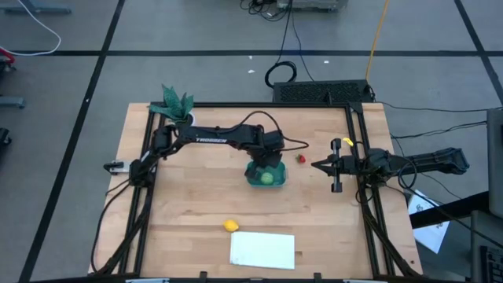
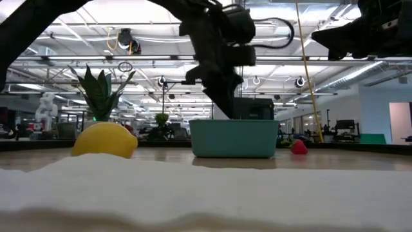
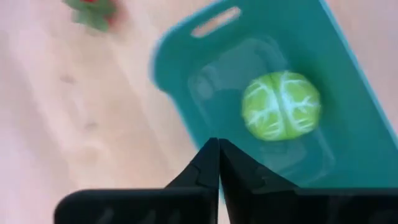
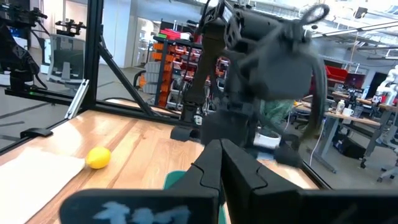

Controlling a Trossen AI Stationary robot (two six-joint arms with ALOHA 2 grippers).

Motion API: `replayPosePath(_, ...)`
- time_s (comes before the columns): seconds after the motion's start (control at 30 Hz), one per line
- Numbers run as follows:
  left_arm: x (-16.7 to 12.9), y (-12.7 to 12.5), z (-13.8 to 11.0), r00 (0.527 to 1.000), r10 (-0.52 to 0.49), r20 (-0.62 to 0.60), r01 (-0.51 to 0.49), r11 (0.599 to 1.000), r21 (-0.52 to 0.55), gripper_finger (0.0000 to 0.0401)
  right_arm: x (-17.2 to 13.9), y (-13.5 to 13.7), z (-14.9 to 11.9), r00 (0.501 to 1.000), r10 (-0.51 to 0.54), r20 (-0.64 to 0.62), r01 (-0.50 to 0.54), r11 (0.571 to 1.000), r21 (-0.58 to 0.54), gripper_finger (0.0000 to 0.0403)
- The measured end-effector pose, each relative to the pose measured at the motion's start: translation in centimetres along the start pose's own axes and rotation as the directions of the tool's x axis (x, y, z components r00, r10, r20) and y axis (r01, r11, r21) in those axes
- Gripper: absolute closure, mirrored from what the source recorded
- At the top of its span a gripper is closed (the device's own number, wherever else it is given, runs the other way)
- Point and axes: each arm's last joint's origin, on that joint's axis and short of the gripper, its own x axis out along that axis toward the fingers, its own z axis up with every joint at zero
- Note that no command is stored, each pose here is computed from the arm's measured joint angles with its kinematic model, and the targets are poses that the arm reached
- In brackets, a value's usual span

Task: Pick and placing Produce into tupperware
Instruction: Put the red strawberry into the blue bin

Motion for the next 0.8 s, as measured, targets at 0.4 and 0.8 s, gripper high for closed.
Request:
replayPosePath(0.4, -11.0, -2.9, 1.7, 0.968, 0.197, 0.157, -0.202, 0.979, 0.020, 0.0400, 0.0, 0.0, 0.0, 1.000, 0.000, 0.001, 0.000, 1.000, 0.011, 0.0403)
replayPosePath(0.8, -19.8, -6.3, -2.7, 0.842, 0.369, 0.394, -0.328, 0.929, -0.169, 0.0401, 0.0, 0.0, 0.0, 1.000, 0.001, -0.003, -0.001, 1.000, 0.011, 0.0403)
